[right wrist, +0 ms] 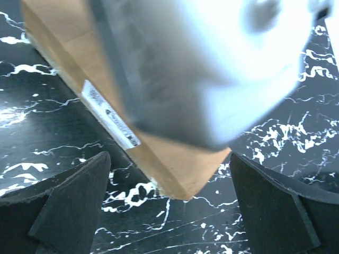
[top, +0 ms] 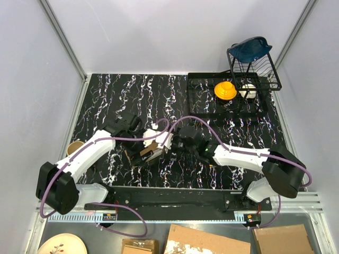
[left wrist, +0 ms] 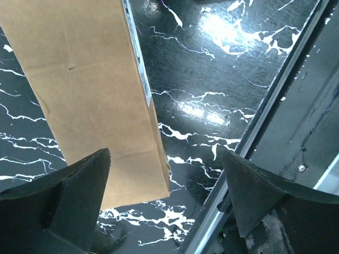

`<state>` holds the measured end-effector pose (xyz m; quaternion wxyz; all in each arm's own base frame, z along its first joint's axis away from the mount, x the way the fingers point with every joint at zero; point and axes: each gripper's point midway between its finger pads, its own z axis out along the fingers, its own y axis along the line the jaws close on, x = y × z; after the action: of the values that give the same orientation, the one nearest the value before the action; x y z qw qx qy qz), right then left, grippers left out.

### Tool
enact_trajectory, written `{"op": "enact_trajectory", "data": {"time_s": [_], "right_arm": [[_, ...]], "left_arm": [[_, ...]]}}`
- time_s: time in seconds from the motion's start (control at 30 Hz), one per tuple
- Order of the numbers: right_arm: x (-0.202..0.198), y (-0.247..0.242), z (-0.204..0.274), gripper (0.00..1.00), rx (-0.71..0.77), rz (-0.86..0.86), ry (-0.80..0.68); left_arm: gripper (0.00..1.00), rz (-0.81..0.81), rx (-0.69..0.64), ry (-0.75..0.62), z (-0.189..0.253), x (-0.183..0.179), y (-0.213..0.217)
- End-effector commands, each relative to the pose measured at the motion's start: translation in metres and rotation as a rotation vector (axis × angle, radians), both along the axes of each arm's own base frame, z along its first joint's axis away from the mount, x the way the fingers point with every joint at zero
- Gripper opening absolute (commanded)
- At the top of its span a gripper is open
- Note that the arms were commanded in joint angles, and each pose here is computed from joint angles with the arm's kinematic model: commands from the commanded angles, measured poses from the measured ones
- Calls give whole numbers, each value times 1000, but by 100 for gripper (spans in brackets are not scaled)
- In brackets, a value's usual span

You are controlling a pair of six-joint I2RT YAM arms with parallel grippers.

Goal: Unpack the express box
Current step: Adjust the express box at the center of the board.

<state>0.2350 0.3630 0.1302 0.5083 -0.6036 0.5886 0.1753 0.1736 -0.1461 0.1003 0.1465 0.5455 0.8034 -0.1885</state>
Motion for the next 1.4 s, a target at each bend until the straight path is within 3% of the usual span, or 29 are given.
{"op": "enact_trajectory", "data": {"time_s": [0.0, 0.13, 0.33, 0.53, 0.67, 0.9, 1.1, 1.27, 1.37], "right_arm": [[23, 5, 29, 100, 41, -9, -107], [12, 2, 33, 100, 93, -4, -65], [-3, -14, 33, 100, 135, -26, -21], [-4, -25, 33, 100, 150, -64, -29], [-4, -26, 26, 100, 144, -71, -14], [-4, -29, 27, 100, 149, -88, -10], [-3, -31, 29, 100, 161, -100, -15], [-3, -32, 32, 100, 176, -109, -11], [-3, -33, 33, 100, 179, -113, -9]], "left_arm": [[91, 28, 17, -84, -17, 16, -5], [91, 61, 95, -124, -45, 29, 4], [90, 89, 105, -187, -42, 46, 3], [89, 137, 60, -290, 16, 72, -2], [95, 130, 44, -325, 32, 82, -5], [99, 25, 70, -284, 3, 78, -4], [99, 26, 122, -294, -22, 84, 5], [90, 66, 158, -308, -38, 94, 9], [74, 68, 167, -312, -42, 96, 9]]}}
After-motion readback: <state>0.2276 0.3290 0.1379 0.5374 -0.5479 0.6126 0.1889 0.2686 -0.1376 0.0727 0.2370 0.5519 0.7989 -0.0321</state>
